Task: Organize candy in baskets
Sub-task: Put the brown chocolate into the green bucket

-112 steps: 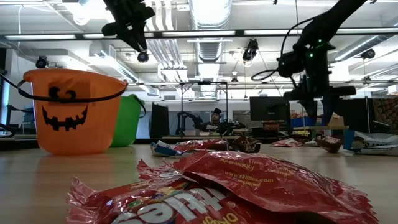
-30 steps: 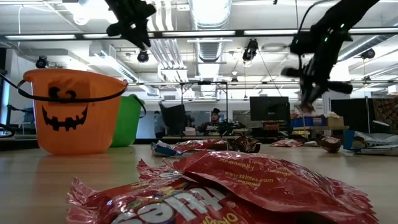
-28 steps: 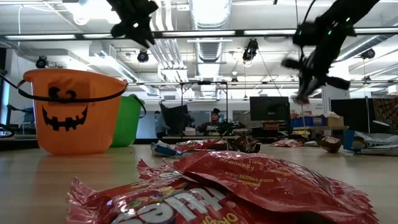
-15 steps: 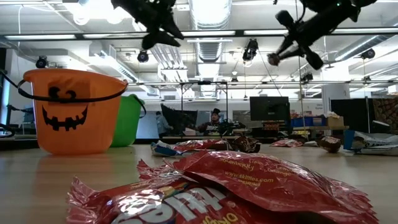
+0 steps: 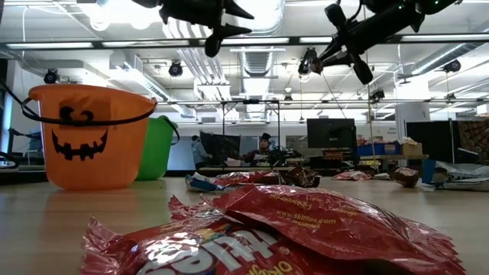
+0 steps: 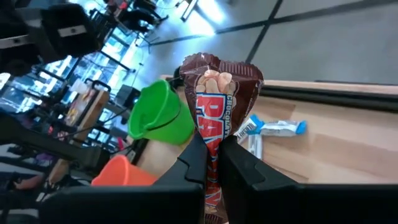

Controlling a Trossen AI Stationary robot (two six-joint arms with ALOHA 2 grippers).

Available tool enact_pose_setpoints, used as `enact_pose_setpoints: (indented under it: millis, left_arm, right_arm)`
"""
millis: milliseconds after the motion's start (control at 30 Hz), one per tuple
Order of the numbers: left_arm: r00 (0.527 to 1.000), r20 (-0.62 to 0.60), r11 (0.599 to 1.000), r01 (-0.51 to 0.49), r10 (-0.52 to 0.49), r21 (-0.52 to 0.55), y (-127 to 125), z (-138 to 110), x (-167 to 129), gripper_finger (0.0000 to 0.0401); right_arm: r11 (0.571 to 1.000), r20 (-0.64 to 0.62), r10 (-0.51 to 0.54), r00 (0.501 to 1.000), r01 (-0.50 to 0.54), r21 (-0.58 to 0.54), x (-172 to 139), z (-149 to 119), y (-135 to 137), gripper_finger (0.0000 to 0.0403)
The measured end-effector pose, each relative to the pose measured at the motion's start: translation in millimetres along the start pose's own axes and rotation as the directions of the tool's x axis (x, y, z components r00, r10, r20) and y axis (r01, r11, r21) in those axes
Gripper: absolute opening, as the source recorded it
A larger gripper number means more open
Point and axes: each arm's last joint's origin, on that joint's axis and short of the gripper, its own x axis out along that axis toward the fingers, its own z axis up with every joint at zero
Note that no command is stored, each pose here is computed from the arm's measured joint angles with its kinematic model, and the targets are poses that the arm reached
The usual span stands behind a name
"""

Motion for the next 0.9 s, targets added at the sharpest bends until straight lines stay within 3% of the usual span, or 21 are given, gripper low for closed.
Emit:
enact_pose_setpoints:
  millis: [333, 600, 900]
  left_arm:
    - [0.994, 0.001, 0.991, 0.107, -0.107, -0.077, 12, -19, 49, 0.0130]
    - [0.979, 0.021, 0.978, 0.203, -0.202, -0.045, 6, -6, 72, 0.0130]
    - [0.984, -0.030, 0.985, 0.173, -0.173, -0.028, 7, -5, 80, 0.0130]
  right_arm:
    - [0.994, 0.027, 0.068, 0.997, -0.065, -0.092, -2, 13, 23, 0.0015]
    - [0.988, -0.032, 0.057, 0.998, -0.061, -0.145, 11, 16, 36, 0.0015]
    - [0.971, -0.026, 0.039, 0.999, -0.044, -0.234, 8, 33, 55, 0.0015]
